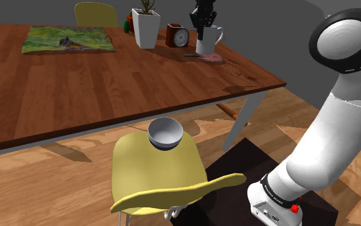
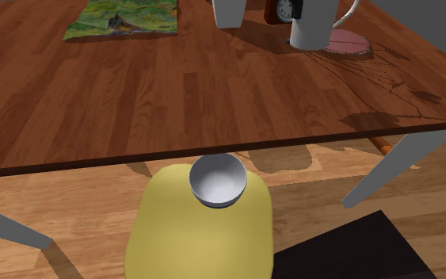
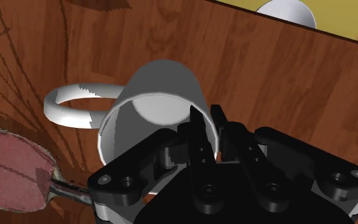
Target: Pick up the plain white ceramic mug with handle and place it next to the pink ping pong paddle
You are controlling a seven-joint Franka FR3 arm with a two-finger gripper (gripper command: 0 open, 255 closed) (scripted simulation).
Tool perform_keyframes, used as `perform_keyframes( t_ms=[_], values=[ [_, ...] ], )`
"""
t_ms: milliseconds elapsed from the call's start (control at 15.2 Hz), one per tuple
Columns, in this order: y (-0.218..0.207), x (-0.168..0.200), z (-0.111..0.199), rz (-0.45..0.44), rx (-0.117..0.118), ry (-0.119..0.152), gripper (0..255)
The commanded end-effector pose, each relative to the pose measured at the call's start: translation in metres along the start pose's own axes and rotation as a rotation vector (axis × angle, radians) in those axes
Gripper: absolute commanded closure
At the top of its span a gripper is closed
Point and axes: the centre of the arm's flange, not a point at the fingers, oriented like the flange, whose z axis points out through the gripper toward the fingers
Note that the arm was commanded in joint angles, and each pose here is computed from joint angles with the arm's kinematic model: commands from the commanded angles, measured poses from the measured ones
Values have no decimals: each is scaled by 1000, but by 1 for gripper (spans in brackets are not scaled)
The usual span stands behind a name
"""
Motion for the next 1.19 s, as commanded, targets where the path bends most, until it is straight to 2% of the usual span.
perform_keyframes(
  t_ms=[0, 528, 1122],
  values=[
    [27, -6, -5, -1, 0, 0, 255],
    [129, -22, -21, -1, 0, 0, 255],
    [128, -14, 26, -1, 0, 0, 255]
  ],
)
